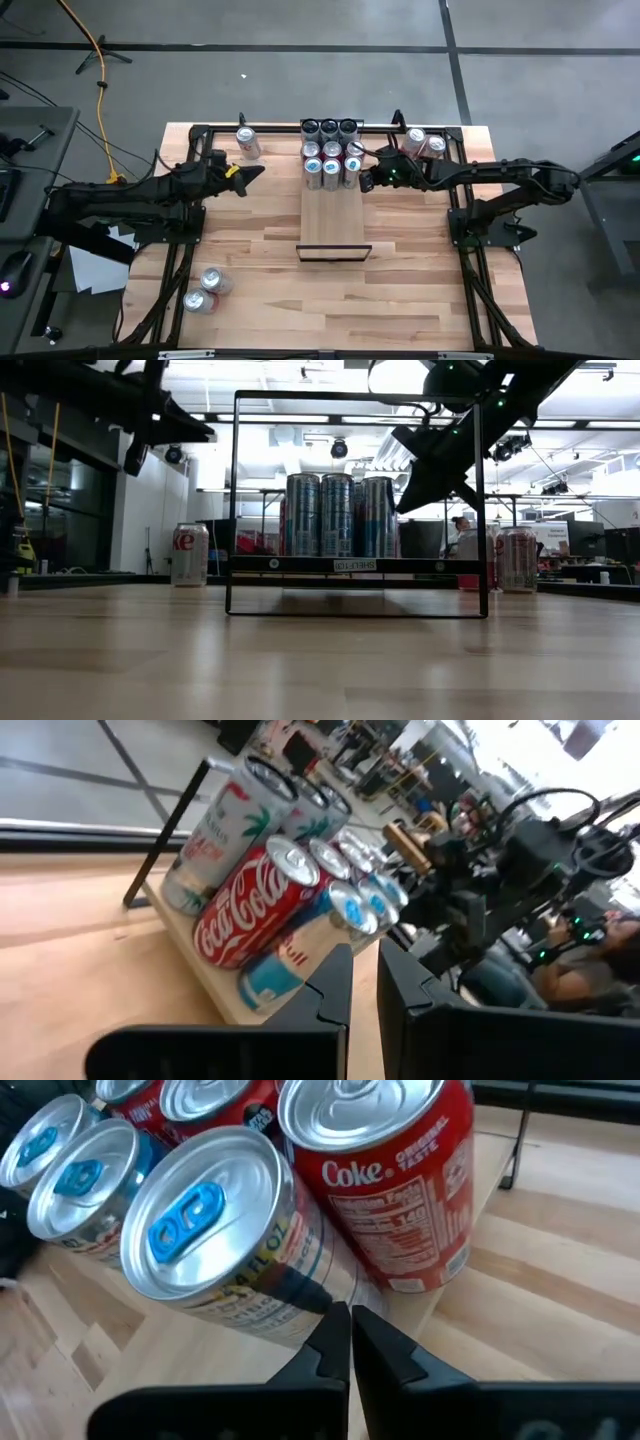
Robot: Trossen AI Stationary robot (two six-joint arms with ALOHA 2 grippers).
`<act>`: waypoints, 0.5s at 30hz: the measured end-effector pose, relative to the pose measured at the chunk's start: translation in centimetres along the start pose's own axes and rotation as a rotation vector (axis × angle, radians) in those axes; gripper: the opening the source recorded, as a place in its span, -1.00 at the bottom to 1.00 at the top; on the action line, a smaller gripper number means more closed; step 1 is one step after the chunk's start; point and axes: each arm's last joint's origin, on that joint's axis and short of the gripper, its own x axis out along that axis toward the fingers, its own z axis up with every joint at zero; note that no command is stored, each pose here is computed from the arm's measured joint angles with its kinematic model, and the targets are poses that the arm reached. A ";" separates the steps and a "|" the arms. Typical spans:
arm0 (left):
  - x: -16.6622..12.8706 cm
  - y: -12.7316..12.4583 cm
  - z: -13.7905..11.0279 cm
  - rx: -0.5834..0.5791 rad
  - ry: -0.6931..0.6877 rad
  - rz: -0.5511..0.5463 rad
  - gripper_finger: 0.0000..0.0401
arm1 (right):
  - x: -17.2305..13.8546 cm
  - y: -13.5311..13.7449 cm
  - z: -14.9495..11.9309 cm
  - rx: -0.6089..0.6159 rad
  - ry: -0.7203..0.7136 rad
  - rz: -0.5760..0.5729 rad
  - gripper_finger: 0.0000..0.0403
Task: Place canned beverage on shelf
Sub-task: Put the blue soda can on the shelf aligned with the other blue soda can
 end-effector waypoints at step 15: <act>1.4 0.3 -1.1 0.058 0.073 0.053 -1.00 | 1.0 0.4 -0.2 -0.010 0.028 0.069 -1.00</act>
